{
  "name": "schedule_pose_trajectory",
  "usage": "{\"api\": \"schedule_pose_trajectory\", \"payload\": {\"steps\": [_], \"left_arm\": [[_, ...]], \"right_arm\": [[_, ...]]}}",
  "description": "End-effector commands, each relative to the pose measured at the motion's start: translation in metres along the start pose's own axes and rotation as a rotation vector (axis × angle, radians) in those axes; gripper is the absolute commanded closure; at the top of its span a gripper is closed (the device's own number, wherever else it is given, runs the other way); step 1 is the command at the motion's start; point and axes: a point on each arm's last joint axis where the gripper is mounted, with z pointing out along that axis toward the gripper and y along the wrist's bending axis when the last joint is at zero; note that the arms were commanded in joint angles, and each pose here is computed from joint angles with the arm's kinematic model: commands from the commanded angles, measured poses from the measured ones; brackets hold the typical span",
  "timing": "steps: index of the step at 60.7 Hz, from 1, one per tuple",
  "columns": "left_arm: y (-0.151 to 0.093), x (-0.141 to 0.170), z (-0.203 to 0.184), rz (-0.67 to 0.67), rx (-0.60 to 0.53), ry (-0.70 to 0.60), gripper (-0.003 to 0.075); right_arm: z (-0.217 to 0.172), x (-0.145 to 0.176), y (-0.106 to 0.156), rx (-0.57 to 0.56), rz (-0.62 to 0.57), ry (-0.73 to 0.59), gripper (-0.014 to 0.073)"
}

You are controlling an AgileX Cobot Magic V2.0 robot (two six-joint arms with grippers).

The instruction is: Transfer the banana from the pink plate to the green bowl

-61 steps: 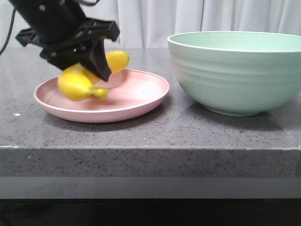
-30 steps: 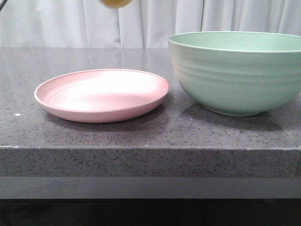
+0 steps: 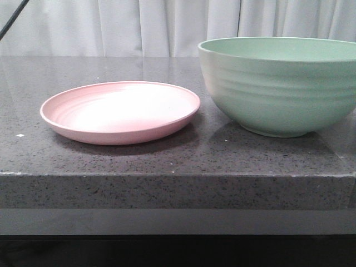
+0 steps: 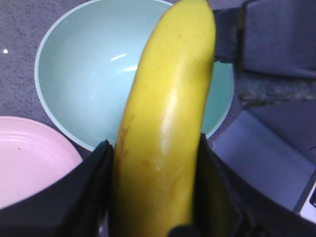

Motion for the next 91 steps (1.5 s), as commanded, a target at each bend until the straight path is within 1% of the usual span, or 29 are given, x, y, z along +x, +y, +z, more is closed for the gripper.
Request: {"api": "schedule_pose_trajectory", "payload": {"steps": [1,8,13,16,23,25,28,31,36,39,41,44,49,53,54,57,63,71,77,84,91], "left_arm": [[-0.007,-0.017,-0.025,0.006,0.027,-0.144,0.0564],[-0.007,-0.017,-0.025,0.006,0.027,-0.144,0.0564],[-0.007,-0.017,-0.025,0.006,0.027,-0.144,0.0564],[-0.007,-0.017,-0.025,0.006,0.027,-0.144,0.0564],[-0.007,-0.017,-0.024,0.006,0.027,-0.144,0.0564],[-0.007,-0.017,-0.024,0.006,0.027,-0.144,0.0564],[-0.007,-0.017,-0.024,0.006,0.027,-0.144,0.0563],[-0.007,-0.017,-0.024,0.006,0.027,-0.144,0.0563],[-0.006,-0.017,-0.024,0.009,0.025,-0.145,0.0554],[-0.006,-0.017,-0.024,0.015,0.022,-0.145,0.0517],[-0.006,-0.017,-0.024,0.026,0.019,-0.145,0.0478],[-0.006,-0.017,-0.024,0.033,0.019,-0.145,0.0386],[-0.006,-0.017,-0.024,0.037,0.016,-0.145,0.0192],[-0.005,-0.018,-0.024,0.047,0.007,-0.148,0.0106],[-0.005,-0.018,-0.024,0.048,0.005,-0.148,0.0095],[-0.004,-0.018,-0.024,0.054,0.000,-0.148,0.0081],[-0.004,-0.018,-0.025,0.064,-0.009,-0.151,0.0082],[-0.003,-0.019,-0.028,0.071,-0.015,-0.160,0.0082],[-0.003,-0.019,-0.030,0.071,-0.015,-0.166,0.0082],[-0.004,-0.019,-0.031,0.071,-0.015,-0.169,0.0082],[-0.004,-0.019,-0.031,0.071,-0.015,-0.171,0.0082]], "right_arm": [[0.009,-0.008,0.014,-0.122,0.023,0.013,-0.0057],[0.021,-0.006,0.011,-0.164,0.052,0.082,-0.0054],[0.025,-0.005,0.010,-0.183,0.067,0.106,-0.0011],[0.025,-0.004,0.010,-0.189,0.070,0.111,0.0053],[0.025,-0.004,0.011,-0.194,0.072,0.112,0.0269],[0.025,-0.004,0.011,-0.194,0.072,0.112,0.0319],[0.025,-0.004,0.011,-0.194,0.072,0.112,0.0365],[0.025,-0.004,0.011,-0.194,0.072,0.112,0.0390],[0.025,-0.005,0.010,-0.189,0.071,0.110,0.0391],[0.025,-0.005,0.010,-0.186,0.067,0.106,0.0391],[0.025,-0.006,0.011,-0.186,0.058,0.103,0.0391],[0.026,-0.009,0.013,-0.181,0.024,0.100,0.0391],[0.026,-0.016,0.019,-0.169,-0.043,0.092,0.0391],[0.026,-0.023,0.027,-0.159,-0.115,0.079,0.0391],[0.026,-0.025,0.028,-0.157,-0.130,0.075,0.0391],[0.025,-0.030,0.033,-0.148,-0.179,0.064,0.0391],[0.023,-0.045,0.045,-0.106,-0.317,0.022,0.0391],[0.022,-0.068,0.056,0.009,-0.572,-0.041,0.0391],[0.028,-0.083,0.057,0.094,-0.751,-0.048,0.0391],[0.042,-0.089,0.046,0.158,-0.855,0.002,0.0391],[0.067,-0.085,0.016,0.230,-0.920,0.120,0.0391]]}}
